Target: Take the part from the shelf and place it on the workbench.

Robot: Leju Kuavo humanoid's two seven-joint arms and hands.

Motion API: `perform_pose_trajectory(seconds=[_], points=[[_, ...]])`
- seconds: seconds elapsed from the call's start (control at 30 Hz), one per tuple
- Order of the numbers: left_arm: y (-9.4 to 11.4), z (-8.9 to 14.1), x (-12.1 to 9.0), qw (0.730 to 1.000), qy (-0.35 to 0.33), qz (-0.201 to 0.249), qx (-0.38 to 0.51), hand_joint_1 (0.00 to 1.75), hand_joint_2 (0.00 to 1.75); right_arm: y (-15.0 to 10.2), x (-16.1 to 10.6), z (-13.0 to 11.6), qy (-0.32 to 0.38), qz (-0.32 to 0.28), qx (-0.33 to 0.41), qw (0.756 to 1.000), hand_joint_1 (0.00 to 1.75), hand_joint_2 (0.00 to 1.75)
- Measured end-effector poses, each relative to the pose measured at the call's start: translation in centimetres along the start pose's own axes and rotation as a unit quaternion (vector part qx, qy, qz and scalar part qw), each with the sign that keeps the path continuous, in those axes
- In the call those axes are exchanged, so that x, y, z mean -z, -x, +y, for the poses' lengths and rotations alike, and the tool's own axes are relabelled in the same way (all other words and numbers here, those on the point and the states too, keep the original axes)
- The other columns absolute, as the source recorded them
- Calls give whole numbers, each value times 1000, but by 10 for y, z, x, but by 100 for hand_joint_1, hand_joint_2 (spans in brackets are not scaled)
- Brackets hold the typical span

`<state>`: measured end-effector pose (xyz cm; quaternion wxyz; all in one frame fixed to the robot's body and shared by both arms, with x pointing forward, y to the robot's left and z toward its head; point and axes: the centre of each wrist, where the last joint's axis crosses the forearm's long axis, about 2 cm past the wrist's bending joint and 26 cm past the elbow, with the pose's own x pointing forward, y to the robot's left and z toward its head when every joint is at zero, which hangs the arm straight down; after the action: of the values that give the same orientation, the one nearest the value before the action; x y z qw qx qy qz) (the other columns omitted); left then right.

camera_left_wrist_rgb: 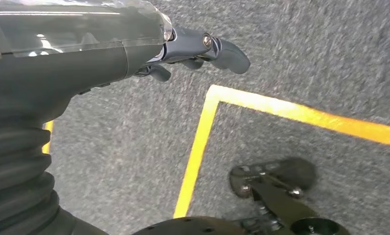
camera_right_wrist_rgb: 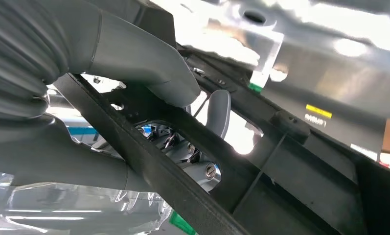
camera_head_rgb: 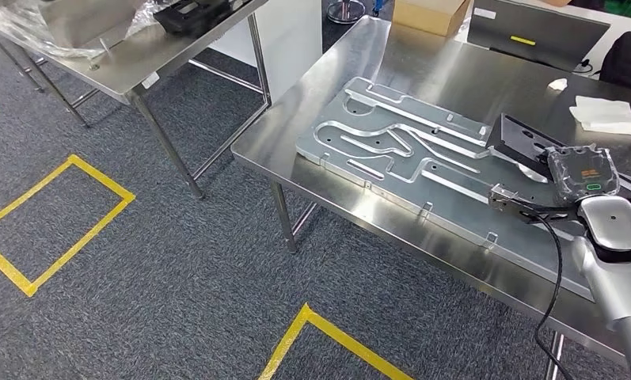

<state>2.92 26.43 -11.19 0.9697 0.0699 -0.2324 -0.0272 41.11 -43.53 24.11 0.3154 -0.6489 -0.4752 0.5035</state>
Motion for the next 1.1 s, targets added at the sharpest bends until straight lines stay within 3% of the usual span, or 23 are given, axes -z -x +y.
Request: perform_pose_trajectory(seconds=[0.43, 0.63, 0.8, 1.03, 1.1], points=[[-2, -5, -1, 999, -8, -15, -39, 0, 175, -2, -6, 8, -4, -2, 4, 1000, 175, 175], [2, -4, -1, 996, -14, -40, -82, 0, 175, 12, -21, 18, -7, 1, 7, 1000, 175, 175], [0, -5, -1, 989, -19, -92, -117, 0, 175, 32, -34, 19, -2, 13, 6, 1000, 175, 175], [0, -6, -1, 986, -15, -100, -131, 0, 175, 38, -37, 19, -2, 13, 5, 1000, 175, 175], [-1, -6, 0, 984, -9, -101, -143, 0, 175, 45, -37, 17, 0, 13, 5, 1000, 87, 87]])
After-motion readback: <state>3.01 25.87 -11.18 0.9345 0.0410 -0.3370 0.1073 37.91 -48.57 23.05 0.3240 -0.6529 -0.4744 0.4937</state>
